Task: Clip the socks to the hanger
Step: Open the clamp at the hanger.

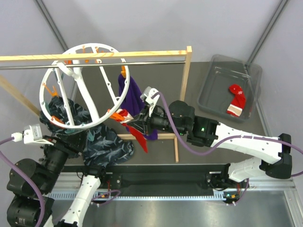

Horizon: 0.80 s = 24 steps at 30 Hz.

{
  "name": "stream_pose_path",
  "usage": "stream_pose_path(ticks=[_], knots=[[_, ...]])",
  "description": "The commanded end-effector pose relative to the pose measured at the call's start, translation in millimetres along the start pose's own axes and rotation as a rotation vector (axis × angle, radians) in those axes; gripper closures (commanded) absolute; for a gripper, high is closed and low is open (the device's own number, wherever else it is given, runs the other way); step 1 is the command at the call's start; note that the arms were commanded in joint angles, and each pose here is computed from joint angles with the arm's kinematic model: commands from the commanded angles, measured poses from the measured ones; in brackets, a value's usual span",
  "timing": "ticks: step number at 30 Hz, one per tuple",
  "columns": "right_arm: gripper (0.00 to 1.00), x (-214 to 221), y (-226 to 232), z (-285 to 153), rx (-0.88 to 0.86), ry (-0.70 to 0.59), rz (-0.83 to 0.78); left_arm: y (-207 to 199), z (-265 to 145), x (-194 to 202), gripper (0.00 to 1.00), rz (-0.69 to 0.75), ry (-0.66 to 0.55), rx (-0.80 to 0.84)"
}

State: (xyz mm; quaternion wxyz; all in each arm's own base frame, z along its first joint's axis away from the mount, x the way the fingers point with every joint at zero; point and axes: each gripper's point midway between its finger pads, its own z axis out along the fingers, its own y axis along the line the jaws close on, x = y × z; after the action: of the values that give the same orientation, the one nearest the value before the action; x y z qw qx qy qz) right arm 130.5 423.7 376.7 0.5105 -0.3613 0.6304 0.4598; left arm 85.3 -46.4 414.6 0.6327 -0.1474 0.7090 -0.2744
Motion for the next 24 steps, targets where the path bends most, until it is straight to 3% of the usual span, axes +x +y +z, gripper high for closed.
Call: stream_pose_path(ticks=[1,7,9,11,12,17,21,24], knots=[[0.87,-32,6,-4,-0.031,-0.093,0.013,8,9,-13,0.56,0.006,-0.044,-0.063],[0.87,-30,7,-1,-0.037,-0.087,0.016,11,12,-12,0.65,0.013,-0.039,-0.076],[0.87,-32,7,-1,-0.036,-0.09,0.016,11,15,-12,0.81,0.015,-0.033,-0.08],[0.86,-31,7,-1,-0.034,-0.087,0.018,11,16,-12,0.89,0.012,-0.029,-0.083],[0.83,-32,5,-2,-0.024,-0.088,0.017,11,17,-11,1.0,0.009,-0.025,-0.084],[0.73,-27,3,0,-0.014,-0.065,0.016,16,18,-6,1.0,-0.001,-0.018,-0.098],[0.47,-22,1,-3,-0.002,-0.038,0.015,16,17,-6,1.0,-0.004,-0.025,-0.095],[0.36,-20,3,-5,-0.014,-0.021,0.004,16,18,-5,1.0,-0.009,-0.022,-0.092]])
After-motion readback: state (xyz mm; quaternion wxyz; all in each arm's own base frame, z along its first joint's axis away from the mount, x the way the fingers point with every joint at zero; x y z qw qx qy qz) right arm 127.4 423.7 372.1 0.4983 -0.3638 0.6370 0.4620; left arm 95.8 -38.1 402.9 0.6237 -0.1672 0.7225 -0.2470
